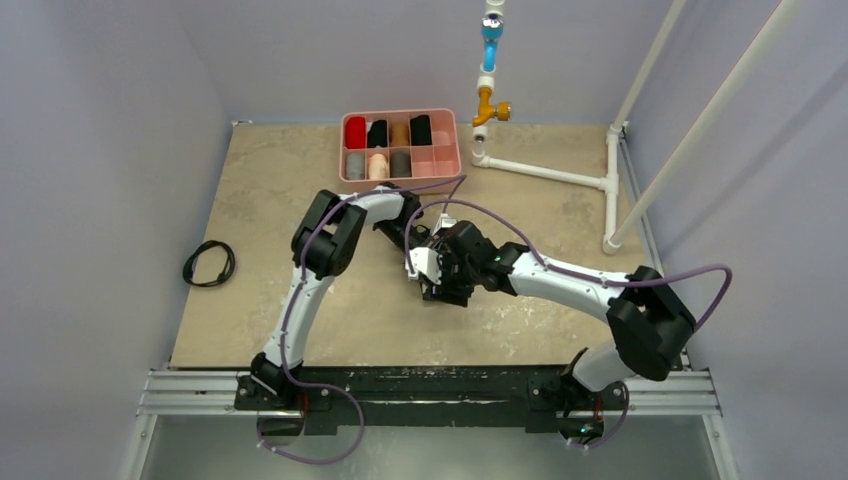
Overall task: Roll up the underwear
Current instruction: Roll the underwear to the center of the board.
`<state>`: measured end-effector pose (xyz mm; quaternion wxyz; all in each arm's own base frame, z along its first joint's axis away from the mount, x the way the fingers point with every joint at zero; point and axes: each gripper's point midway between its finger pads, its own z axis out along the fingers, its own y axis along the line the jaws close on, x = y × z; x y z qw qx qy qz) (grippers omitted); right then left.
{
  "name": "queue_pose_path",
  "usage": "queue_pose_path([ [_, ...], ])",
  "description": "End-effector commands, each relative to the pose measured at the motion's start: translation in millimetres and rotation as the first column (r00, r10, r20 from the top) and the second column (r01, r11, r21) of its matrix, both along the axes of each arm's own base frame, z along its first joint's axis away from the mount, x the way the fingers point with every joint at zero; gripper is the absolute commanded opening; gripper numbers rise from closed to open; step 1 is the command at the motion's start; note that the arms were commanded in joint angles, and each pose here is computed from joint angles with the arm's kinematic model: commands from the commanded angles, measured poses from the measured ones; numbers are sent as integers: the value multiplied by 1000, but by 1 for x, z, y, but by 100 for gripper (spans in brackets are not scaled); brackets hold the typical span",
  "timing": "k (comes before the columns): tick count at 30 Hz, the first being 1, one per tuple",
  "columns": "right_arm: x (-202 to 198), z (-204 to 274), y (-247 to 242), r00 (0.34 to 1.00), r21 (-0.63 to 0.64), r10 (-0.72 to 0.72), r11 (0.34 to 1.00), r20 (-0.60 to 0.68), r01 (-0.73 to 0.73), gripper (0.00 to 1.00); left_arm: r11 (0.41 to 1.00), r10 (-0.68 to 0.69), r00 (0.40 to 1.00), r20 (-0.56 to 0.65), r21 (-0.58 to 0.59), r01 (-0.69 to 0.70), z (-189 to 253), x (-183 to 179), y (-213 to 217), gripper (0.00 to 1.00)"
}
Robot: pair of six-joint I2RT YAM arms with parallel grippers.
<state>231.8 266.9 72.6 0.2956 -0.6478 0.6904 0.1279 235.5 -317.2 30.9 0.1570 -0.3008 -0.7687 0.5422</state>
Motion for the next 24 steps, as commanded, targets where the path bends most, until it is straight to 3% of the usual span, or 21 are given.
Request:
queue_pose_path([
  [1,10,-3,8,993,-50,36,998,108,-30,56,1000,-5,1000,0,-14,5,-1,3,1,0],
  [16,11,-37,10,978,-168,97,984,185,-65,52,1000,-6,1000,-22,-23,5,1,2,1,0],
  [24,7,-52,10,979,-202,107,977,173,-71,32,1000,-10,1000,-22,-24,9,2,1,1,0],
])
